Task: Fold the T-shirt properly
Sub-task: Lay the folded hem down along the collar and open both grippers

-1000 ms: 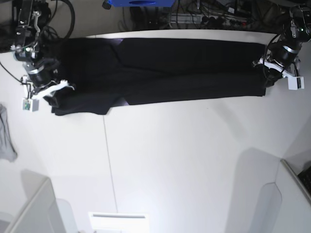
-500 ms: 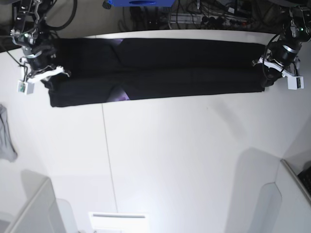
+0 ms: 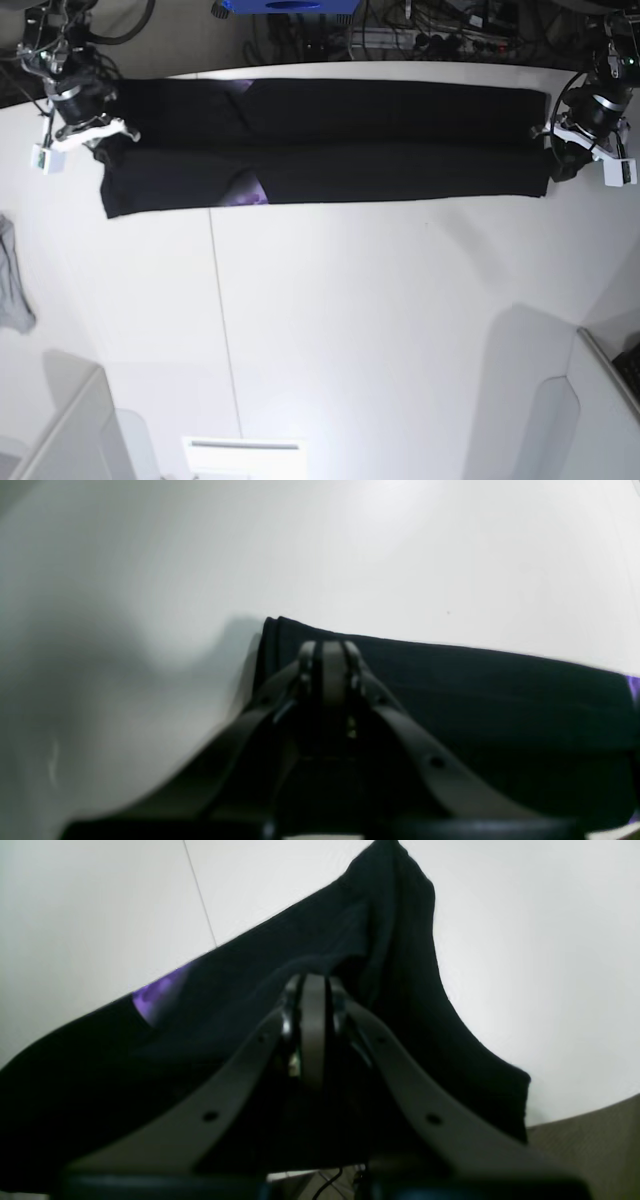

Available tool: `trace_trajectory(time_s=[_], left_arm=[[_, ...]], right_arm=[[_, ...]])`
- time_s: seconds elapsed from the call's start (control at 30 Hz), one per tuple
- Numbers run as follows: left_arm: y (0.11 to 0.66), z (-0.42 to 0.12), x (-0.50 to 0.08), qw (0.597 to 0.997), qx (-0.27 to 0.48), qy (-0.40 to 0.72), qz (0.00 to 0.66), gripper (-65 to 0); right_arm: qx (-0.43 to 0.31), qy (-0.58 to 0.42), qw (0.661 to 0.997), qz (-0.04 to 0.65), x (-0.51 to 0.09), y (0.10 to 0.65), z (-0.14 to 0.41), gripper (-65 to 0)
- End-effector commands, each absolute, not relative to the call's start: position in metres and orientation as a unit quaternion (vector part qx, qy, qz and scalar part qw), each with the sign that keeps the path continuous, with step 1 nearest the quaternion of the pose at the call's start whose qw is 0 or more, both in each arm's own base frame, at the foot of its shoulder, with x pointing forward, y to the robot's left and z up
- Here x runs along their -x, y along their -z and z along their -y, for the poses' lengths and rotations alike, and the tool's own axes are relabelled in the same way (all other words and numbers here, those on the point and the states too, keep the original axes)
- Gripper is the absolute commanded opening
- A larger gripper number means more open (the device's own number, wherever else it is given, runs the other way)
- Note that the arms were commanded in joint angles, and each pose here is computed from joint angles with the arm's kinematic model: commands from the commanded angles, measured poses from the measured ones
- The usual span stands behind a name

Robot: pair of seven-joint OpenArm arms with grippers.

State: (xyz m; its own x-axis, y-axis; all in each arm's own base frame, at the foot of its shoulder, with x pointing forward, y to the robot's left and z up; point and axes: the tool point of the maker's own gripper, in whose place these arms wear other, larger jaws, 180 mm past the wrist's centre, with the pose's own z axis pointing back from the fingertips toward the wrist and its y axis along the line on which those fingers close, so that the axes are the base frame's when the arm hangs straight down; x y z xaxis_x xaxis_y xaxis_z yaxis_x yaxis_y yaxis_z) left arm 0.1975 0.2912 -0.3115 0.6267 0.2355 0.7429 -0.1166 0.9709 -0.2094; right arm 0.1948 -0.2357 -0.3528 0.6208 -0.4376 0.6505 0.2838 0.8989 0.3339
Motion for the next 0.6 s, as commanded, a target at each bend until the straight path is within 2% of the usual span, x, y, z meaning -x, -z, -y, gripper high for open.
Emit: trace_trajectory(time_s=[0.0,0.27,0.57], left_arm=[[0.304,-0.294,-0.199,0.896,0.066,-0.088,0.43,-65.0],[0.309,-0.295,-0.192,0.902,0.063,-0.088,0.418,-65.0],[0.319,-0.303,-0.182,0.912,0.019,-0.075,0.404,-65.0]], right_arm=[[-0.096,0.193,0.889,0.404,-0.2,0.343,0.239,-65.0],[-0.095,0.2,0.897,0.383,-0.185,0.354,0.237,-65.0],[-0.106,0.212,0.907,0.348,-0.176,0.368,0.231,-65.0]])
